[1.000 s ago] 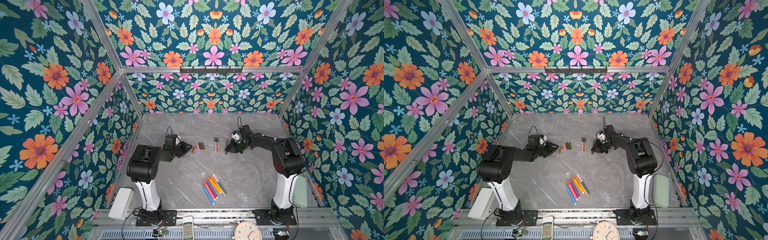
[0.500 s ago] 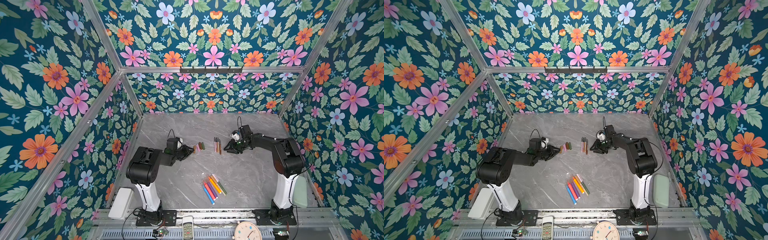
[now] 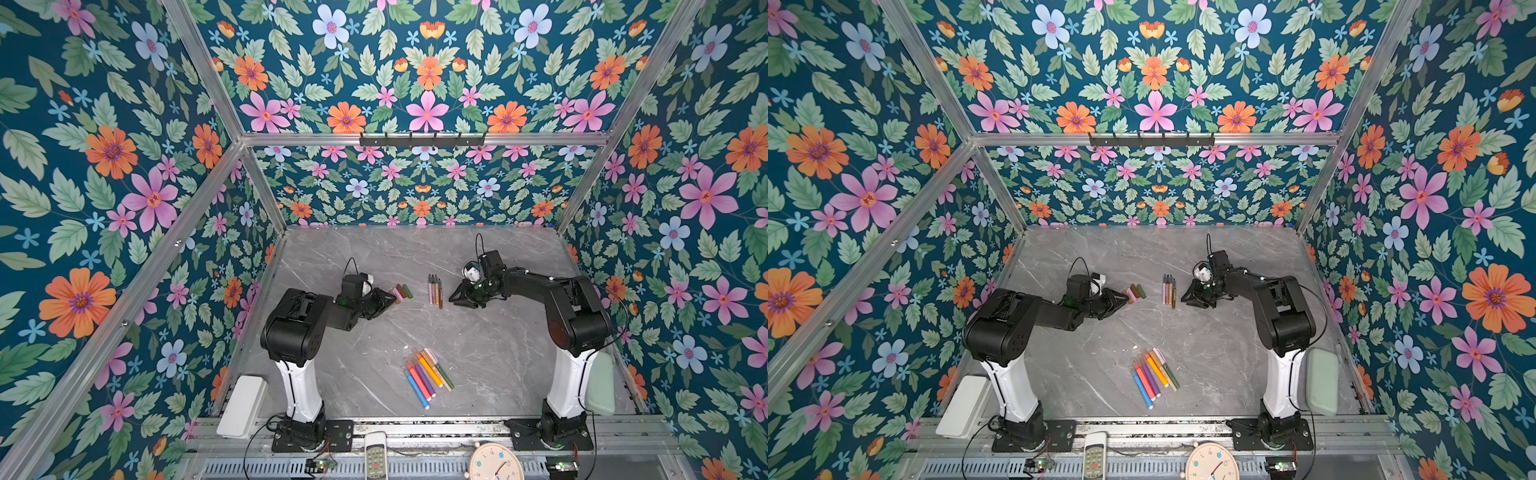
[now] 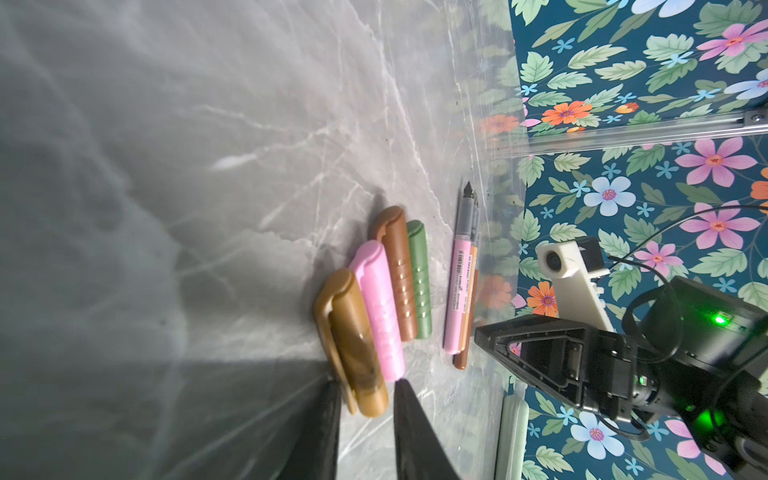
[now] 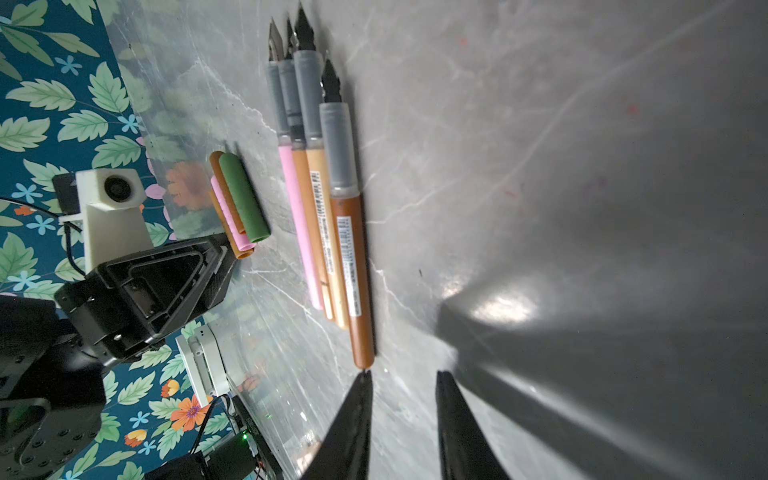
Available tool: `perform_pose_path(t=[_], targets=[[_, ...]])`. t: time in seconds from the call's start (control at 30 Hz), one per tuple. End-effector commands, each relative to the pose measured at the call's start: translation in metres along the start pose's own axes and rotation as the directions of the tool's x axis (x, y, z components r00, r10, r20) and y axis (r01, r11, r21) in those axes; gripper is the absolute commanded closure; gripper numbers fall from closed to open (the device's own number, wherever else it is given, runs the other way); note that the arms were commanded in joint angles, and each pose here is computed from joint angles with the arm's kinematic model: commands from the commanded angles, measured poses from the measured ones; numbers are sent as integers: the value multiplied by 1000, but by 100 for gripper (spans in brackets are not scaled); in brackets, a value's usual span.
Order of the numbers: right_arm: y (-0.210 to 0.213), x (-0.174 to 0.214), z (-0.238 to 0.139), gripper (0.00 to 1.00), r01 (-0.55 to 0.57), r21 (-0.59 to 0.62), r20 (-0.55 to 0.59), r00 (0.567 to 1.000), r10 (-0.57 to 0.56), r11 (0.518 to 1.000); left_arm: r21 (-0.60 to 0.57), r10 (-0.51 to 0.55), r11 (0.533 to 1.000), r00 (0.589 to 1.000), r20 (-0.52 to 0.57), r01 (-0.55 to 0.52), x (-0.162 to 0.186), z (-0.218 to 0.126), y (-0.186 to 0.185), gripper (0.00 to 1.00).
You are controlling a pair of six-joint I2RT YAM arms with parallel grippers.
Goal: Open the pen caps
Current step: 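Move the right gripper to the pen bundle and grasp the lilac-capped green pen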
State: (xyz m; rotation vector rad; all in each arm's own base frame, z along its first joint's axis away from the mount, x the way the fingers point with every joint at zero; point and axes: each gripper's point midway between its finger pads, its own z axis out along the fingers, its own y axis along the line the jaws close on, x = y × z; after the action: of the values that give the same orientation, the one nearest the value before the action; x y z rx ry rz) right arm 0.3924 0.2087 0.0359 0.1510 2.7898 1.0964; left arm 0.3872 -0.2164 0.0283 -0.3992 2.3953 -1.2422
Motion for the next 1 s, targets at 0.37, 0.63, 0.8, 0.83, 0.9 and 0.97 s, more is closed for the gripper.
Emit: perform_pose_path(t=[0.37, 0.63, 0.8, 0.83, 0.9, 0.97], targets=[[17, 143, -32, 78, 249, 357, -147, 967, -209, 900, -62, 199, 979, 976, 84, -195, 2, -58, -28, 73], [19, 230, -36, 75, 337, 476, -242, 938, -248, 812, -35, 279, 960, 947, 158, -277, 3, -82, -45, 71], [25, 247, -14, 75, 330, 402, -299, 929, -218, 854, 14, 256, 966, 960, 117, -259, 13, -74, -41, 72], [24, 249, -11, 75, 331, 406, -308, 927, -214, 852, 21, 256, 965, 960, 111, -260, 14, -73, -42, 72], [20, 251, -6, 75, 323, 417, -322, 926, -195, 850, 23, 257, 965, 961, 106, -261, 15, -72, -41, 72], [16, 254, -2, 75, 319, 423, -336, 924, -180, 848, 27, 255, 965, 962, 95, -259, 16, -71, -40, 71]])
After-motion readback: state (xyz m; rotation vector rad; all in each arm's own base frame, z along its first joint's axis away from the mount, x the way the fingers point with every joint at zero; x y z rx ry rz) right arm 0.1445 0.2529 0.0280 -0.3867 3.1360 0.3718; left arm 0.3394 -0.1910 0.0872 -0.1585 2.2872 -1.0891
